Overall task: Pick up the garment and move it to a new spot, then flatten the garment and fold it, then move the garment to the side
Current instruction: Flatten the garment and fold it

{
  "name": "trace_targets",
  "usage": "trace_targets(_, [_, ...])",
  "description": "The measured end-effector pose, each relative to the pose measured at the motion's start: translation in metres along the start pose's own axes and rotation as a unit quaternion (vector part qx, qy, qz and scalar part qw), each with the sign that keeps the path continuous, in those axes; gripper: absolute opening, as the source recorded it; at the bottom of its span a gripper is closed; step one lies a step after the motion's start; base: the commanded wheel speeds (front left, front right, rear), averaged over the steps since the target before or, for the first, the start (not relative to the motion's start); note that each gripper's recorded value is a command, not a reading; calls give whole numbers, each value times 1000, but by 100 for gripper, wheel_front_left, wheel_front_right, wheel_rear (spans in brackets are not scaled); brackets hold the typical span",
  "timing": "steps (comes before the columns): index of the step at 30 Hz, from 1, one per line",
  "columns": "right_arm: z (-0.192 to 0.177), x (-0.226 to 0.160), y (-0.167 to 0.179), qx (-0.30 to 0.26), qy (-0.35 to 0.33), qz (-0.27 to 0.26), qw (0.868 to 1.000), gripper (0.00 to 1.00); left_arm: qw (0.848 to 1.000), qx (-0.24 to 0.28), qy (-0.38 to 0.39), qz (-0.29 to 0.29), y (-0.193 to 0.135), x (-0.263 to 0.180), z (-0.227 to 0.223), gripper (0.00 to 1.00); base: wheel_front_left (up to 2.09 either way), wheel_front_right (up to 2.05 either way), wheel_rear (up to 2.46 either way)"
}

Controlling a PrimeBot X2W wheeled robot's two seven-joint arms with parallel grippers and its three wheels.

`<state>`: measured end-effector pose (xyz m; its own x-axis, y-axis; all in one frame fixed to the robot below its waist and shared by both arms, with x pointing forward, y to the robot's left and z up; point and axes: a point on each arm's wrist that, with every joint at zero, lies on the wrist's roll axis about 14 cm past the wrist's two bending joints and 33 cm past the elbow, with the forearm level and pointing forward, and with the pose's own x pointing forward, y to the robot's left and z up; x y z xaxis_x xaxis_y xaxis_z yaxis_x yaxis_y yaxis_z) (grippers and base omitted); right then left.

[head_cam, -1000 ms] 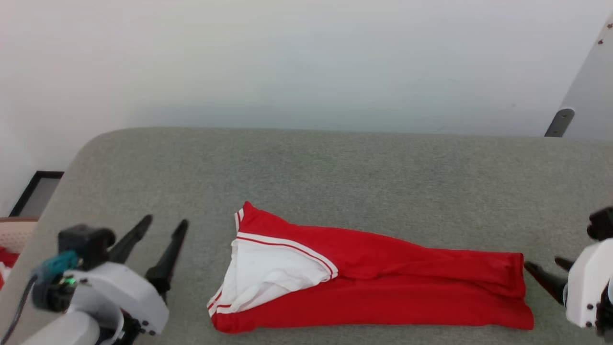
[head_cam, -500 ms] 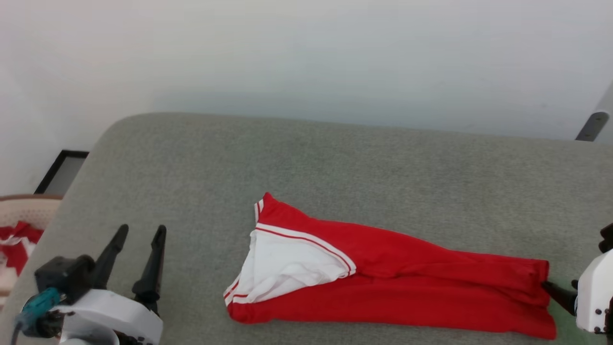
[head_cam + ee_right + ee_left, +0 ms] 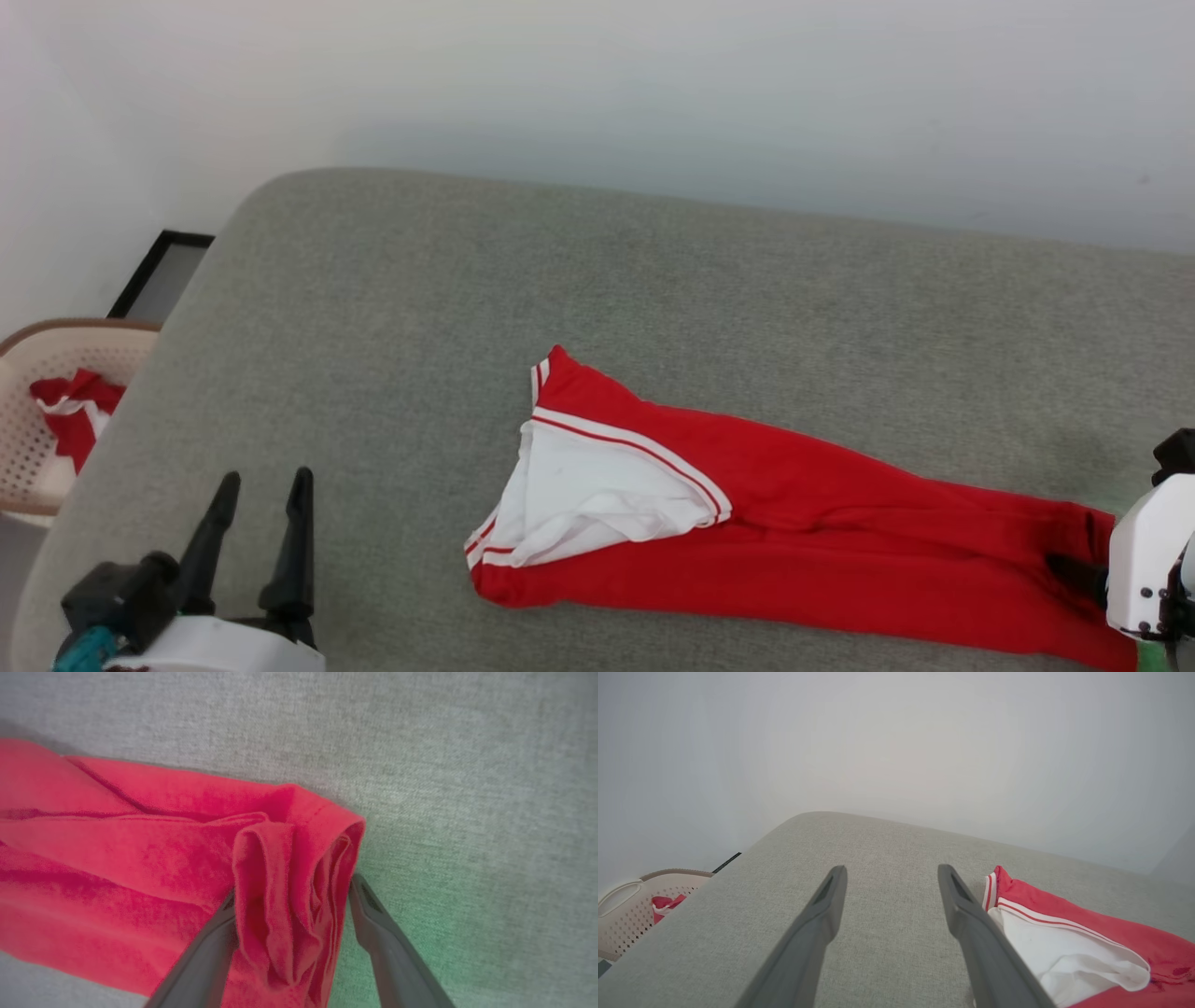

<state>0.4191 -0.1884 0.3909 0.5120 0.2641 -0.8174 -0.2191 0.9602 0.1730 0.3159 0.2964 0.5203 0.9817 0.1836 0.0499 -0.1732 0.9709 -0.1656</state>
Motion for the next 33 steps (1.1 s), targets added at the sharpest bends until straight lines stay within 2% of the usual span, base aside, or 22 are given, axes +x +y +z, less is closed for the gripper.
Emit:
trace_targets(3, [-2, 8, 2, 6, 15, 2, 1000, 100, 1000, -3, -1, 9, 3, -3, -4, 100, 0, 0, 0])
trace_targets(5, [-3, 11, 5, 6, 24, 6, 1000, 0, 1000, -6, -4, 18, 7, -6, -4, 100, 0, 0, 0])
trace_targets(15, [0, 15, 15, 10, 30, 28, 999, 0, 998, -15, -20, 49, 22, -12, -4, 100, 0, 0, 0])
trace_targets(22, [5, 6, 3, -1, 16, 15, 1000, 0, 998, -19, -24, 54, 24, -14, -5, 100, 0, 0, 0])
trace_targets(33, [16, -33, -74, 14, -23, -83, 996, 0, 999, -17, -27, 41, 16, -11, -6, 100, 0, 0, 0])
